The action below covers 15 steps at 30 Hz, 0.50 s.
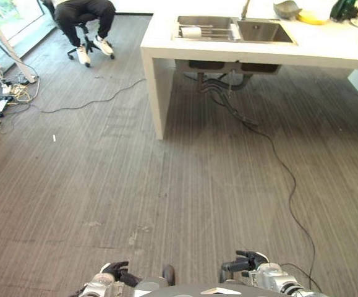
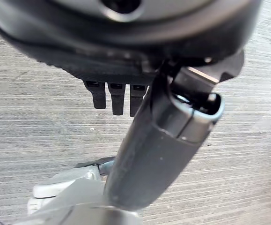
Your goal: Place the dishes in the dishwasher.
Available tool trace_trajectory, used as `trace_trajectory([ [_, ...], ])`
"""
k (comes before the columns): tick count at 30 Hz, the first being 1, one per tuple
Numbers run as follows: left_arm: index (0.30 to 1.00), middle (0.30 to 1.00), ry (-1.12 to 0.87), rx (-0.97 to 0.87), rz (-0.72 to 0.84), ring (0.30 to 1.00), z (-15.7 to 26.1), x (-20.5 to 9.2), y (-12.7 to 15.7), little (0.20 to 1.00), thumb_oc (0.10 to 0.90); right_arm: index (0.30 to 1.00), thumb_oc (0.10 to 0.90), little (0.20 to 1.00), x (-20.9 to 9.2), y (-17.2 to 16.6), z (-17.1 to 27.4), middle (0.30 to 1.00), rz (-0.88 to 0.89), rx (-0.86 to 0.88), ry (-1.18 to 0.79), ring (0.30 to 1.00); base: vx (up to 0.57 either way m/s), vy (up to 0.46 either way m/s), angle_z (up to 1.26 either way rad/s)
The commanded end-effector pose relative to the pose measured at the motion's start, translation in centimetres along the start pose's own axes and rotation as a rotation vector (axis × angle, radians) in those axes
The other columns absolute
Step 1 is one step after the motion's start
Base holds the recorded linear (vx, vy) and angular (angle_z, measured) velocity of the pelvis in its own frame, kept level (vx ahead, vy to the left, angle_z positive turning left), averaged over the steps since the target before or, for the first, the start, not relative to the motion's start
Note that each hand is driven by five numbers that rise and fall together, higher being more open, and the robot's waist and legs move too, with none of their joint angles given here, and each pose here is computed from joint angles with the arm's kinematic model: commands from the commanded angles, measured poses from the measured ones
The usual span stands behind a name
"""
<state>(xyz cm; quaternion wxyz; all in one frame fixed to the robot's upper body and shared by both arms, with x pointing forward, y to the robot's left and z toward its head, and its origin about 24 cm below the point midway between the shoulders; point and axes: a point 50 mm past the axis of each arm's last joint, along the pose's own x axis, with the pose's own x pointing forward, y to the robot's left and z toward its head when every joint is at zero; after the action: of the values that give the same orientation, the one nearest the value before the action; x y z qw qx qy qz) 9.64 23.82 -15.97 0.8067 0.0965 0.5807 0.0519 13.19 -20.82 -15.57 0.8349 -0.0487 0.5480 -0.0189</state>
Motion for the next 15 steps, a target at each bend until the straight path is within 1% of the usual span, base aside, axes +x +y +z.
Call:
trace_trajectory([
  [1, 0.9, 0.9, -0.111, 0.042, -0.055, 0.9, 3.8, 0.2, -1.8, 0.9, 0.8, 0.9, 0.8, 0.9, -0.2, -3.1, 3.5, 0.9, -0.076, -0.013, -0.104, 0.9, 0.08, -0.025, -0.05],
  [7, 0.9, 0.9, -0.134, 0.068, -0.063, 0.9, 4.3, 0.2, -2.1, 0.9, 0.8, 0.9, 0.8, 0.9, -0.2, -3.4, 3.4, 0.9, -0.089, -0.007, -0.105, 0.9, 0.03, 0.021, -0.04],
  [10, 0.9, 0.9, -0.179, 0.079, -0.056, 0.9, 5.4, 0.1, -1.9, 0.9, 0.8, 0.9, 0.8, 0.9, -0.2, -3.5, 3.9, 0.9, -0.091, -0.011, -0.12, 0.9, 0.02, 0.071, 0.0],
  [12, 0.9, 0.9, -0.251, 0.056, -0.055, 0.9, 7.3, -0.2, -1.4, 0.9, 0.8, 0.9, 0.8, 0.9, -0.3, -3.7, 5.0, 0.9, -0.088, -0.016, -0.153, 0.9, -0.02, 0.118, -0.04],
  [13, 0.9, 0.9, -0.251, 0.056, -0.055, 0.9, 7.3, -0.2, -1.4, 0.9, 0.8, 0.9, 0.8, 0.9, -0.3, -3.7, 5.0, 0.9, -0.088, -0.016, -0.153, 0.9, -0.02, 0.075, -0.15],
  [14, 0.9, 0.9, -0.293, 0.06, -0.053, 0.9, 8.3, -0.4, -1.2, 0.9, 0.8, 0.9, 0.8, 0.9, -0.4, -3.5, 5.5, 0.9, -0.08, -0.017, -0.173, 0.9, 0.0, 0.042, -0.25],
  [15, 0.9, 0.9, -0.293, 0.06, -0.053, 0.9, 8.3, -0.4, -1.2, 0.9, 0.8, 0.9, 0.8, 0.9, -0.4, -3.5, 5.5, 0.9, -0.08, -0.017, -0.173, 0.9, 0.07, 0.001, -0.21],
])
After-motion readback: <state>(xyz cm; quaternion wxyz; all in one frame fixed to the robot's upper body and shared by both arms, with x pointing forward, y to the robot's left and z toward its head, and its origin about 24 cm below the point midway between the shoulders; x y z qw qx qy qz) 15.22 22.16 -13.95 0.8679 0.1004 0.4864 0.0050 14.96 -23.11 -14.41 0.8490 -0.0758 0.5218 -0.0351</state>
